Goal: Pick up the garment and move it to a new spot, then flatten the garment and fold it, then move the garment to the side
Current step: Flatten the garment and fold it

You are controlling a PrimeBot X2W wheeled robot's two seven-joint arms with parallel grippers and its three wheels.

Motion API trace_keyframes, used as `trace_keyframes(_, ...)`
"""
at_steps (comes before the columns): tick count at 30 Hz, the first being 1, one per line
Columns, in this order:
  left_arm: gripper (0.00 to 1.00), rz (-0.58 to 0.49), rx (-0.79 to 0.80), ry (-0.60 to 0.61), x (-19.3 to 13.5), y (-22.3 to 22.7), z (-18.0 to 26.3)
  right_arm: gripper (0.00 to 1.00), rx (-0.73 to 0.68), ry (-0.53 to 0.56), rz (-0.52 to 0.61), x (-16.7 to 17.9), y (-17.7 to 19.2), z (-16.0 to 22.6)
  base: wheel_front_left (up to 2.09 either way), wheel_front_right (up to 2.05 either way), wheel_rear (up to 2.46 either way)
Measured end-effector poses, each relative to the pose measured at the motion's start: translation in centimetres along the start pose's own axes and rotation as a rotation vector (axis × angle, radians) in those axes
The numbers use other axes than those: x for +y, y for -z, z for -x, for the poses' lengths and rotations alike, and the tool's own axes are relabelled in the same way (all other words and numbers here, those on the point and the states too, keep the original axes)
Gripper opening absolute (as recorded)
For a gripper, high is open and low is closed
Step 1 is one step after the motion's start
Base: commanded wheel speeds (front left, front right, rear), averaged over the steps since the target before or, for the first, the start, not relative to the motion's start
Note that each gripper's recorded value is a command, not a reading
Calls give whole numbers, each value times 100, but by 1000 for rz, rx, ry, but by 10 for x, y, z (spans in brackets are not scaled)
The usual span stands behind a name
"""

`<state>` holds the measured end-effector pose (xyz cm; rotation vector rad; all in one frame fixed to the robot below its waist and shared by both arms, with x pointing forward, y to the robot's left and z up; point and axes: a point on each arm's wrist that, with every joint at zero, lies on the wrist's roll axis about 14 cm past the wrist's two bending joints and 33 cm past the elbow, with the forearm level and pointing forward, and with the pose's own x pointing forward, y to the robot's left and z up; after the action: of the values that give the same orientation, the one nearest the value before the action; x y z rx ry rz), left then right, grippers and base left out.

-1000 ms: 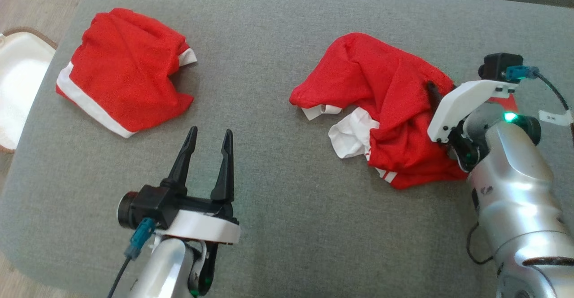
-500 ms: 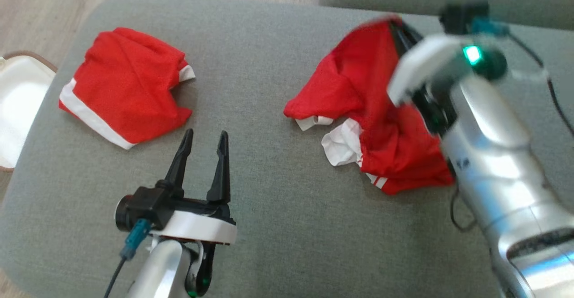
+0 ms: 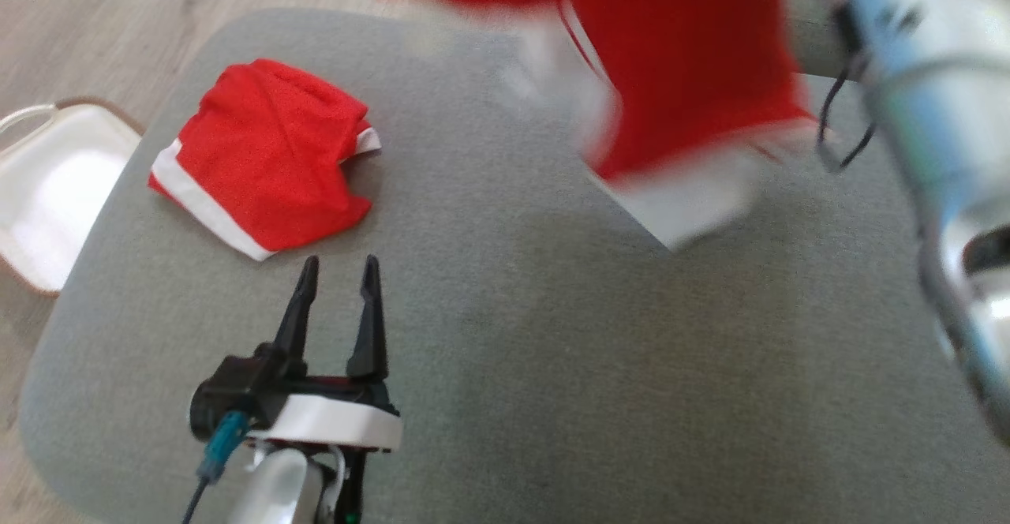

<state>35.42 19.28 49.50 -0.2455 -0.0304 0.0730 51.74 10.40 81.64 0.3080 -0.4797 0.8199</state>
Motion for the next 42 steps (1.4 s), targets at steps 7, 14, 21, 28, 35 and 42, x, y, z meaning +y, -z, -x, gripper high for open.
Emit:
trace_keyframes(7,100,1,-1,10,-4,2,-6,0,-33,252,80,-89,-38,29,0,0,0)
trace_keyframes(14,100,-5,6,118,-36,6,-23,0,179,699,97,-231,13,188,0,0,0)
trace_keyframes(21,100,-5,52,206,-63,24,-35,48,483,1070,91,-284,74,391,0,0,0)
trace_keyframes(28,100,-5,73,240,-74,32,-44,100,604,1170,125,-287,86,461,0,0,0)
trace_keyframes(35,100,-5,57,247,-77,27,-44,100,435,952,252,-272,61,364,0,0,0)
trace_keyframes(42,100,-2,11,260,-82,11,-43,100,263,728,285,-187,66,316,0,0,0)
